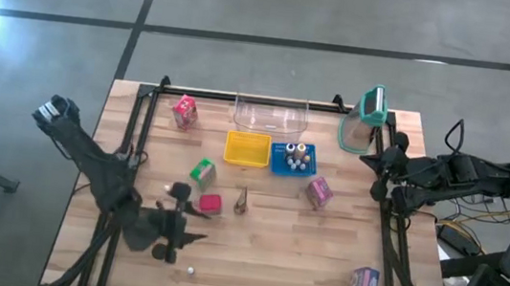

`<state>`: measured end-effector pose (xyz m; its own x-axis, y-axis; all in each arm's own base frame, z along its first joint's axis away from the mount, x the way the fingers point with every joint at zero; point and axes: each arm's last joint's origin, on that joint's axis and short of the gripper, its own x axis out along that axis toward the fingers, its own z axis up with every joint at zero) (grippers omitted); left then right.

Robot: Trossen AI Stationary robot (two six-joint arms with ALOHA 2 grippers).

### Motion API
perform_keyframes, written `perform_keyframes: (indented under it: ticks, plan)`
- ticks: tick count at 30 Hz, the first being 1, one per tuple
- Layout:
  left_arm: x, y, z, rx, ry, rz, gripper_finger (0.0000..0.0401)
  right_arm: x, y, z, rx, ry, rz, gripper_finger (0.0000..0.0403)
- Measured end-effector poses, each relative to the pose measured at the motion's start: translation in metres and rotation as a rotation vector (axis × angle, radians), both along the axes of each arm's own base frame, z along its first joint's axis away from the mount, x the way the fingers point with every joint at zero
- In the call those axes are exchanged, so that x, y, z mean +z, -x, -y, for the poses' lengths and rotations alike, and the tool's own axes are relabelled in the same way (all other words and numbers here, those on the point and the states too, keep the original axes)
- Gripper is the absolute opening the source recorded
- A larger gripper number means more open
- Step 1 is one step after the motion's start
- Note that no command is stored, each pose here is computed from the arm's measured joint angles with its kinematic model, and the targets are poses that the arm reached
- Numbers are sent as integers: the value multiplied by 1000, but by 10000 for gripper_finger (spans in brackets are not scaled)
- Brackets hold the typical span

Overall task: Pick & Place Kitchen Items
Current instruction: Put the orange food coloring bottle into the blue bin

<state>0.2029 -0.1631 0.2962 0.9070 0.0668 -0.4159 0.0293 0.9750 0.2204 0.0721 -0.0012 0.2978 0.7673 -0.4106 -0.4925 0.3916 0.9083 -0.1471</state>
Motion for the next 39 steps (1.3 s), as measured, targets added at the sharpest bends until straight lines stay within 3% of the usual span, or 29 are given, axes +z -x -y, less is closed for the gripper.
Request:
perform_keyframes:
  ticks: [10, 17, 21, 30, 39]
  plan:
    - [26, 27, -39, 399, 91, -313, 218, 0, 0, 0, 2, -1, 0, 8]
    - [26, 57, -67, 719, 148, -504, 218, 0, 0, 0, 2, -1, 0, 8]
    - [15, 58, -74, 757, 260, -541, 218, 0, 0, 0, 2, -1, 0, 8]
    - [-21, 60, -105, 931, 245, -732, 218, 0, 0, 0, 2, -1, 0, 8]
    - [-68, 49, -123, 872, 364, -897, 218, 0, 0, 0, 1, -1, 1, 8]
